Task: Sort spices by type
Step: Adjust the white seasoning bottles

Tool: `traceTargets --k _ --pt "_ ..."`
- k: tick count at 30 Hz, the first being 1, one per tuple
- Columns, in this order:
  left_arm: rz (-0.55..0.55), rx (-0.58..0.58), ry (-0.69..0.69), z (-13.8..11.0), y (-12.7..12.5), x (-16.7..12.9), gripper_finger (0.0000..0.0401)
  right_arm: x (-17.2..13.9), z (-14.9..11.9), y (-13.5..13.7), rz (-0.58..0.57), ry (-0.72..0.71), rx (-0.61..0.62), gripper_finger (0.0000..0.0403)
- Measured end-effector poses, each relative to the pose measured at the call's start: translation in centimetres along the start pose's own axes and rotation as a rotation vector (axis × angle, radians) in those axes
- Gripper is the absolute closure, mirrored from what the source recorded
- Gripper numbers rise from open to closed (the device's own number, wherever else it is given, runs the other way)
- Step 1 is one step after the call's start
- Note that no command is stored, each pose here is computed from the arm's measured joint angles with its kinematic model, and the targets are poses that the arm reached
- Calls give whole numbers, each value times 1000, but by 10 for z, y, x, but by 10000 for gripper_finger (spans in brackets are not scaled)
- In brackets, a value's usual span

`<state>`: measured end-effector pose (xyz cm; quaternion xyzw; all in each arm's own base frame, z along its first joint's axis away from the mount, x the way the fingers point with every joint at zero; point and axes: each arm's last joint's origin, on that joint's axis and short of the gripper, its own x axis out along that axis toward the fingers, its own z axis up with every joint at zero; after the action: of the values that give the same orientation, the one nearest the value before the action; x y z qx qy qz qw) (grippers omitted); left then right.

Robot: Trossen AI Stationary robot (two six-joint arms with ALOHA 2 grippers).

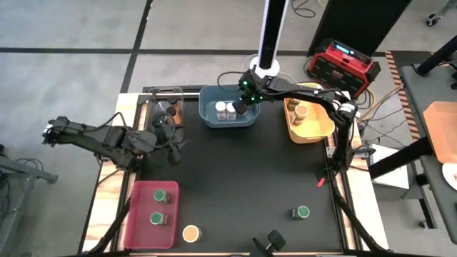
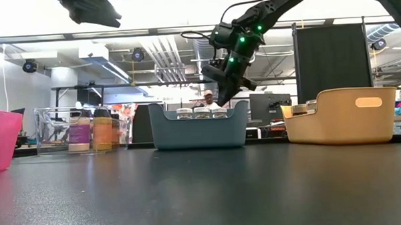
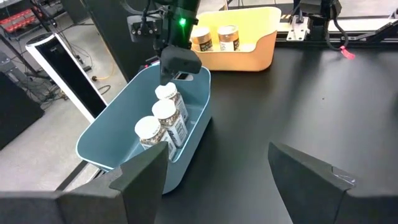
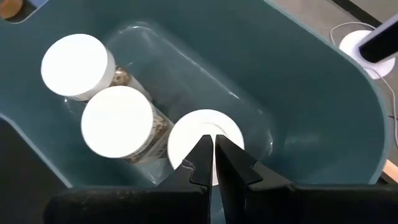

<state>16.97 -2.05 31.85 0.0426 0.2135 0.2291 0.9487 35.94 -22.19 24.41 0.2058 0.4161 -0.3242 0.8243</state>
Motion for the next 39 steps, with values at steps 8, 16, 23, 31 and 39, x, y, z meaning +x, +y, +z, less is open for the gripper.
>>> traceTargets --k 8,16,23,31,39 --pt "0 1 0 0 0 0 140 0 -1 4 3 0 1 394" --pt "0 1 1 0 0 0 140 0 -3 8 9 5 -8 394" --pt "0 1 1 0 0 0 140 3 -8 10 9 19 -7 394" --pt "0 1 1 0 0 0 140 4 -9 11 10 24 -9 394" --pt "0 1 1 0 0 0 140 3 -10 11 12 30 16 394"
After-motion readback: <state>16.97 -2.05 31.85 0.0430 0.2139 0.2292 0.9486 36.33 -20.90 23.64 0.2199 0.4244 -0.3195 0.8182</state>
